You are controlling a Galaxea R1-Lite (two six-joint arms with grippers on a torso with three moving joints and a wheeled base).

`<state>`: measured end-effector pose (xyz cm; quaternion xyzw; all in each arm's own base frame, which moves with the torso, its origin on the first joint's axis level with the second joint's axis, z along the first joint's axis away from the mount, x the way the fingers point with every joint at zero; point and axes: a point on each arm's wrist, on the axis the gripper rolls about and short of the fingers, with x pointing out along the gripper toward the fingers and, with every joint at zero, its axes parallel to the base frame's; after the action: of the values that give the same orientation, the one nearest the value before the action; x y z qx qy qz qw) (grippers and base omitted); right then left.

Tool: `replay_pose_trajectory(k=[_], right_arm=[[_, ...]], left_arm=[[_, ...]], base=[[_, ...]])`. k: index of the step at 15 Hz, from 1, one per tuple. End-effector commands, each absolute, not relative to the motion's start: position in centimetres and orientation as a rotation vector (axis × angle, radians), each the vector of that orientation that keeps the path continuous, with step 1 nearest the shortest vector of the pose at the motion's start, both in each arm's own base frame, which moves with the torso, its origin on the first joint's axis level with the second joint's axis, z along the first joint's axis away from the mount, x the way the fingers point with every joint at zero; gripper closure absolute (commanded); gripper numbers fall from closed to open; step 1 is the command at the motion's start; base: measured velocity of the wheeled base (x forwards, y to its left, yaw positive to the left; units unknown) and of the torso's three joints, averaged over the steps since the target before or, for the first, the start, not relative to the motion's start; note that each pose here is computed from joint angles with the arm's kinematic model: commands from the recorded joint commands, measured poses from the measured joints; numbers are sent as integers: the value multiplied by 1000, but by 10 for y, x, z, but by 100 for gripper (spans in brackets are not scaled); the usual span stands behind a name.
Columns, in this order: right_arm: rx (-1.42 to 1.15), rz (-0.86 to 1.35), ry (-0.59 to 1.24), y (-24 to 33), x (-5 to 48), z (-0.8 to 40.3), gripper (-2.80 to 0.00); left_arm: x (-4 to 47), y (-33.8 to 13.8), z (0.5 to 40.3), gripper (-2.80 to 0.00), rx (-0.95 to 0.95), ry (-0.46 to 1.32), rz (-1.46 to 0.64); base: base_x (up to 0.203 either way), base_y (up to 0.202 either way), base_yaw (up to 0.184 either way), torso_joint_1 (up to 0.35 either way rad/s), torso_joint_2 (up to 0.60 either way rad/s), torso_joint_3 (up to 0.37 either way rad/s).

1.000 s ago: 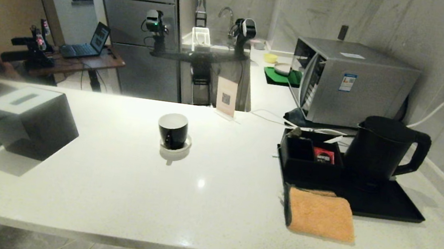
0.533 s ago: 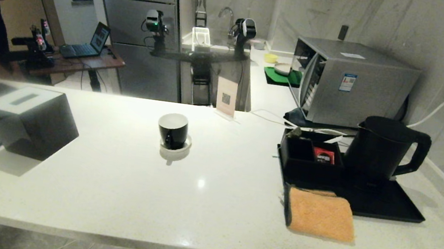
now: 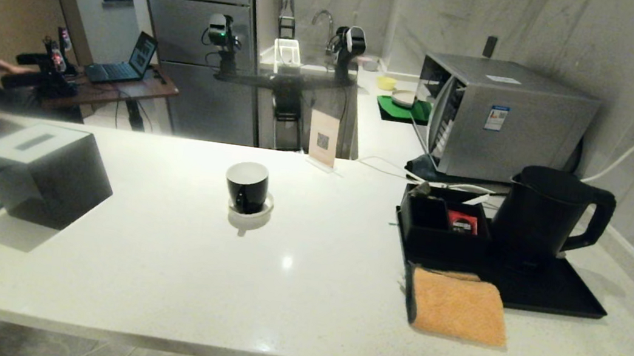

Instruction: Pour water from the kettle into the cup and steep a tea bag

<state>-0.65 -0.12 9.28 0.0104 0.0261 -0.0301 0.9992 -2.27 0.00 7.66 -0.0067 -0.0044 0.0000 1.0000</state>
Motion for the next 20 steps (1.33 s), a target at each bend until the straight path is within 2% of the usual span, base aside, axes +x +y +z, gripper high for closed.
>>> replay_pose_trajectory(k=[1, 6, 9, 14, 20], right_arm=[[22, -62, 150, -1, 19, 109, 0], [82, -153, 201, -8, 75, 156, 0], [105, -229, 248, -21, 108, 165, 0], [103, -251, 270, -37, 166, 166, 0], [77, -321, 304, -61, 207, 152, 0]], left_arm=[[-23, 0, 77, 0, -14, -9, 0], [-23, 0, 77, 0, -14, -9, 0], [-23, 0, 77, 0, -14, -9, 0], [-23, 0, 77, 0, -14, -9, 0], [-23, 0, 77, 0, -14, -9, 0]], base=[[0, 0, 0, 0, 0, 0], [0, 0, 0, 0, 0, 0], [0, 0, 0, 0, 0, 0], [0, 0, 0, 0, 0, 0], [0, 0, 0, 0, 0, 0]])
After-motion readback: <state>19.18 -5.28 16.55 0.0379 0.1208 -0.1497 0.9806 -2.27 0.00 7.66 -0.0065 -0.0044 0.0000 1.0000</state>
